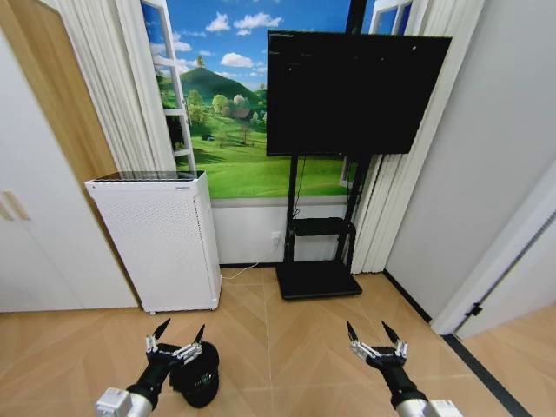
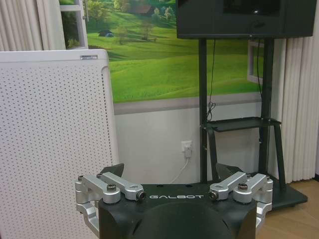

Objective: Pick up the trash bin and place the garbage on the floor into it.

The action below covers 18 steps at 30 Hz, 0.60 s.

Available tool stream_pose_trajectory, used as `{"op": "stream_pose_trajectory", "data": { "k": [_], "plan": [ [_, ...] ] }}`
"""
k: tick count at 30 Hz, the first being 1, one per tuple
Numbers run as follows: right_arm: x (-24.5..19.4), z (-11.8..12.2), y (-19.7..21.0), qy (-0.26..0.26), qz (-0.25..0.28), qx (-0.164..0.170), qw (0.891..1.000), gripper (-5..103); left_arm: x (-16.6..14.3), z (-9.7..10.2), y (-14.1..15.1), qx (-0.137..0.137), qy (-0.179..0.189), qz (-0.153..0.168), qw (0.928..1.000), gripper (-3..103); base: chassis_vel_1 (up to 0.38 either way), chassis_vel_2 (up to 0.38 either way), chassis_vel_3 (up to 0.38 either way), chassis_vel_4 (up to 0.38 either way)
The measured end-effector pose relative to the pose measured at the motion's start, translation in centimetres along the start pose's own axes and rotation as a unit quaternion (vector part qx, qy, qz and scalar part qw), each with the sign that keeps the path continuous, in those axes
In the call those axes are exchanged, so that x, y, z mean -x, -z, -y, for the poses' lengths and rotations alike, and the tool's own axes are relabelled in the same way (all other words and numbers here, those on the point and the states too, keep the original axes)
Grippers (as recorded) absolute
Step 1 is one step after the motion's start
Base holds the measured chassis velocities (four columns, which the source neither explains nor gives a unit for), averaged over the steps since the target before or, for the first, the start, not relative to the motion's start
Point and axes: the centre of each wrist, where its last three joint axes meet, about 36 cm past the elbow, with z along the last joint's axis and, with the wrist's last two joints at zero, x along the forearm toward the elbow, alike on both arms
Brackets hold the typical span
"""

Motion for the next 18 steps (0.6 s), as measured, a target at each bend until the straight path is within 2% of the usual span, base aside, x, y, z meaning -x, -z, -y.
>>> {"op": "stream_pose_trajectory", "data": {
  "k": [18],
  "plan": [
    [0.0,-0.01,0.01,0.0,0.0,0.0,1.0,100,0.0,0.0,0.0,0.0,0.0,0.0,1.0,100,0.333,-0.336,-0.336,0.331]
  ]
}}
